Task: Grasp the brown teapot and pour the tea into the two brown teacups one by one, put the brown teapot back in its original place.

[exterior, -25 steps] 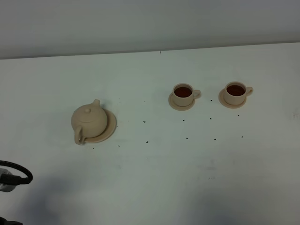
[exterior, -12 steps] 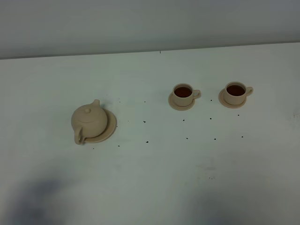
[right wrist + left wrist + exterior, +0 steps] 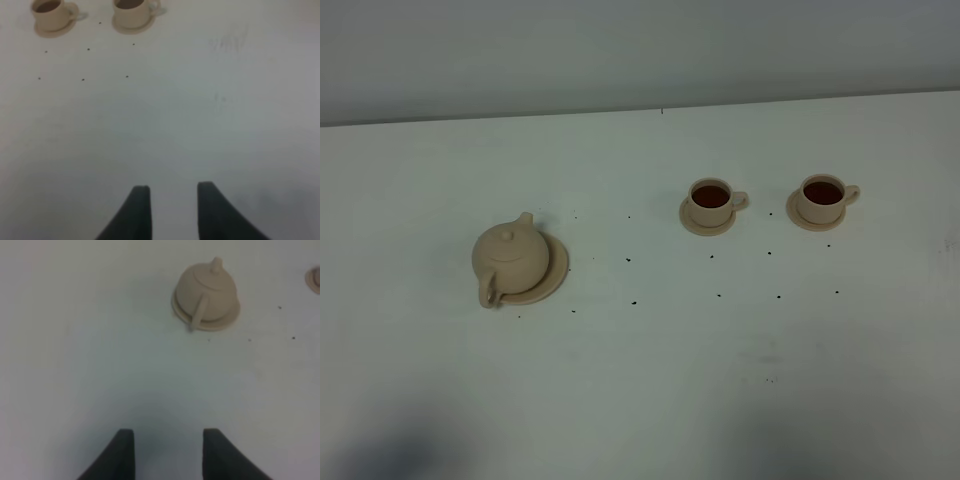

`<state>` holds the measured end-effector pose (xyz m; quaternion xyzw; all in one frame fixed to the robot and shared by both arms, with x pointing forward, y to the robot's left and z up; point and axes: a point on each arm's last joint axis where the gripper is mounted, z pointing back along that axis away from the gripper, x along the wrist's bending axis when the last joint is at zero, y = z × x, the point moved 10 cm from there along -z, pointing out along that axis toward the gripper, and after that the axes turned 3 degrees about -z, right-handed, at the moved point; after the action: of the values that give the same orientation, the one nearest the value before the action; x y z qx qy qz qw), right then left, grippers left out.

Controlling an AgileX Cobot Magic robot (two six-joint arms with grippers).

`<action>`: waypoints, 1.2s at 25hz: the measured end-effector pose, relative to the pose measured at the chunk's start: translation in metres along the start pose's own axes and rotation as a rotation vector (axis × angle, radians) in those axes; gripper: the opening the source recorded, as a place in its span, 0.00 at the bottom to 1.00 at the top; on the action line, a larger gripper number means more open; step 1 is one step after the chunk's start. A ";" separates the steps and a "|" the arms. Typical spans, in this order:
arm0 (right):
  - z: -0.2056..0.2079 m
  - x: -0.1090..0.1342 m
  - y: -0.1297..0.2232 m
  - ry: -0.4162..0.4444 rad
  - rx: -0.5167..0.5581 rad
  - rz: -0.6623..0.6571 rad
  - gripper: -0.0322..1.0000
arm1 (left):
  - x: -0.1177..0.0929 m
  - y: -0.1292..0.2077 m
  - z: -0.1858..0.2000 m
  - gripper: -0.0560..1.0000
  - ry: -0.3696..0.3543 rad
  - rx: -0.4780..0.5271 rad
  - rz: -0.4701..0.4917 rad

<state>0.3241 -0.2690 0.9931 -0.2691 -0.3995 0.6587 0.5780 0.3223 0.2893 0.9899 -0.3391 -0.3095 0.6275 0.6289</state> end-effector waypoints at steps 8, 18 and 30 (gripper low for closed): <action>0.000 0.000 0.000 0.000 0.000 0.001 0.26 | -0.001 -0.001 0.010 0.38 -0.003 -0.077 -0.009; 0.000 0.000 0.000 0.000 0.000 0.001 0.26 | -0.001 -0.001 0.010 0.38 -0.002 -0.077 -0.009; 0.000 0.000 0.000 0.000 0.000 0.000 0.26 | -0.001 -0.001 0.010 0.38 -0.002 -0.077 -0.009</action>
<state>0.3241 -0.2690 0.9931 -0.2691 -0.3996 0.6586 0.5781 0.3149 0.2887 0.9960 -0.3612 -0.3357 0.6124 0.6179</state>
